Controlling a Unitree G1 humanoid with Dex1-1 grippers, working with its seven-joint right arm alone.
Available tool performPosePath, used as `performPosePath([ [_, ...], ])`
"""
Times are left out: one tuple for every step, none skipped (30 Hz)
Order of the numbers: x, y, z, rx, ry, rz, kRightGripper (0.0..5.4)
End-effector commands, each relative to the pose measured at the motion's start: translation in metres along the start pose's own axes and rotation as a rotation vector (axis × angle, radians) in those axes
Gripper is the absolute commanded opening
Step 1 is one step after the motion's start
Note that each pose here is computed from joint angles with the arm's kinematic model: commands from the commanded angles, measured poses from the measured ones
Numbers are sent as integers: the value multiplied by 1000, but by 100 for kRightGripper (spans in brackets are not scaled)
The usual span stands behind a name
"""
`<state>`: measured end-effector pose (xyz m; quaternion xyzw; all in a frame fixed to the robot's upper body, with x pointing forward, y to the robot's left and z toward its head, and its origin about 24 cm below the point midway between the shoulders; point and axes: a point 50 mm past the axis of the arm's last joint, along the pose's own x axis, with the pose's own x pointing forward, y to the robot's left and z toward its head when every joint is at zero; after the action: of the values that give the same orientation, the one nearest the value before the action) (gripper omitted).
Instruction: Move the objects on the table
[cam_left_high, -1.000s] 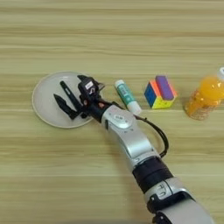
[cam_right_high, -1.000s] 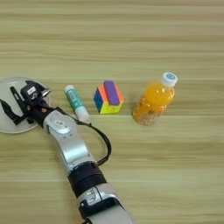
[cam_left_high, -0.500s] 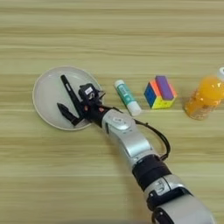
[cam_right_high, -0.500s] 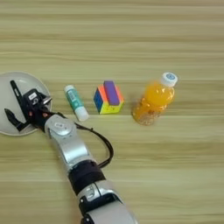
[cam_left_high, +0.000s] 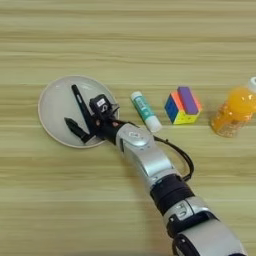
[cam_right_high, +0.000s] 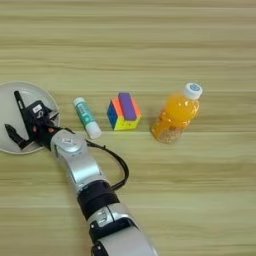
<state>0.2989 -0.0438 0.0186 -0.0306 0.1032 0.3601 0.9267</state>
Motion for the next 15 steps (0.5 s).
performPosePath([
  [5,-5,22,-49,-56,-3,464],
  [5,-5,22,-50,-55,-3,464],
  [5,-5,22,-50,-54,-3,449],
  [5,-5,22,-51,-54,-5,438],
  [5,-5,22,-52,-54,-4,434],
  [5,-5,22,-52,-54,-3,420],
  [5,-5,22,-52,-55,-4,406],
  [5,-6,22,-51,-55,-4,400],
  [5,-6,22,-51,-55,-5,381],
  [5,-6,22,-50,-55,-6,374],
  [5,-6,22,-50,-55,-6,360],
  [5,-6,22,-50,-56,-6,336],
  [5,-6,22,-50,-57,-7,336],
  [5,-7,22,-50,-58,-8,311],
  [5,-7,22,-50,-59,-8,300],
])
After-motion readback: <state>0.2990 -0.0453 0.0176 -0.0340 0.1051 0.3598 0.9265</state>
